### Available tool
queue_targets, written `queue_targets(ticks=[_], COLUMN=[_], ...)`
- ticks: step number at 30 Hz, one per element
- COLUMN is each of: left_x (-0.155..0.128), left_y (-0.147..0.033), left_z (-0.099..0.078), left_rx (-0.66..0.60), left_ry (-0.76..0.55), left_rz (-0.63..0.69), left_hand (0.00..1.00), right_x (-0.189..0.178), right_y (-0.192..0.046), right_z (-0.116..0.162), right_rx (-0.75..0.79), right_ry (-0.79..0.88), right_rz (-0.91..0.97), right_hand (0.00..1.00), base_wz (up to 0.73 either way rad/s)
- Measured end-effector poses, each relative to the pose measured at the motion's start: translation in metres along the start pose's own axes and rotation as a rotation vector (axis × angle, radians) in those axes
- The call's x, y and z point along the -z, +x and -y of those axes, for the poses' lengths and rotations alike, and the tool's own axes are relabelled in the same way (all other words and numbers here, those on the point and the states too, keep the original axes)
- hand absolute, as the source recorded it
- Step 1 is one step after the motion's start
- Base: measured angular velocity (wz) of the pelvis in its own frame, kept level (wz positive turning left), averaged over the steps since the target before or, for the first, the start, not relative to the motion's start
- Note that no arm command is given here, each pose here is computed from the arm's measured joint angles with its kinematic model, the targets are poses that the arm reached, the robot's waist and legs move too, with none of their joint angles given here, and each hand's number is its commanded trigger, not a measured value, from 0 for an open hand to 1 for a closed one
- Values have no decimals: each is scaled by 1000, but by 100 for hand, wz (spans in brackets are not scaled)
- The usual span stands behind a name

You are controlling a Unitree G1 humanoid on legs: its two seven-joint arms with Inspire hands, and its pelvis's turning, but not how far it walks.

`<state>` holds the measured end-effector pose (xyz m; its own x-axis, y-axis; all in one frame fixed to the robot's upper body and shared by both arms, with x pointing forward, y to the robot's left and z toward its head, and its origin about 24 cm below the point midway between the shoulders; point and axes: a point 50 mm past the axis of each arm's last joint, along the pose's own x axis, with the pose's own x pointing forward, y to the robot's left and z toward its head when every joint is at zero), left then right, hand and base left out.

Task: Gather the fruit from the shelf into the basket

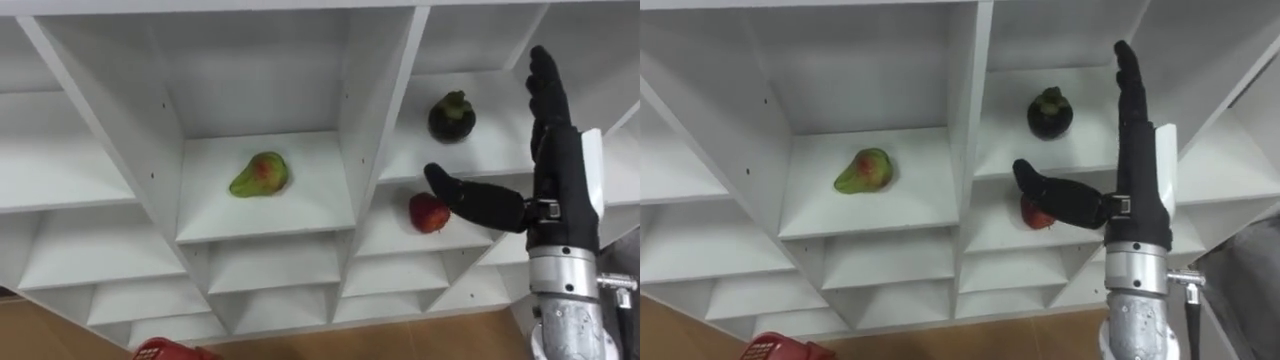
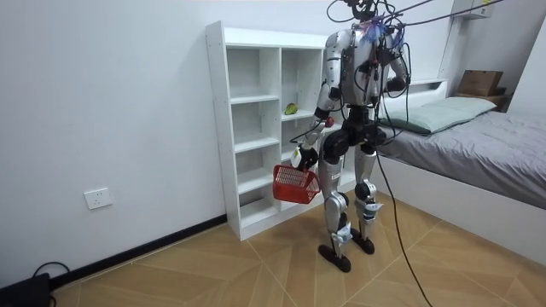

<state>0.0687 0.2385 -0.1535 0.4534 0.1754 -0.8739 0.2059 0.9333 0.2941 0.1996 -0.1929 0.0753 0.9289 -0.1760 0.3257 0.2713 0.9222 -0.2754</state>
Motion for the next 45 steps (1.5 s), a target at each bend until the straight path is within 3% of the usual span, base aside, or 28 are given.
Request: queue_targets(ticks=[22, 45], left_x=[2, 14], left_y=[-4, -8], left_z=[-6, -11], left_rx=[-42, -83], left_ry=[41, 50], left_rz=[5, -41], left_hand=[100, 100], right_x=[29, 30], right_y=[30, 62], right_z=[15, 8], right_rx=[-26, -82], right_ry=[27, 41], right_rz=[-126, -131], right_hand=[0, 0], base_wz=[4, 3])
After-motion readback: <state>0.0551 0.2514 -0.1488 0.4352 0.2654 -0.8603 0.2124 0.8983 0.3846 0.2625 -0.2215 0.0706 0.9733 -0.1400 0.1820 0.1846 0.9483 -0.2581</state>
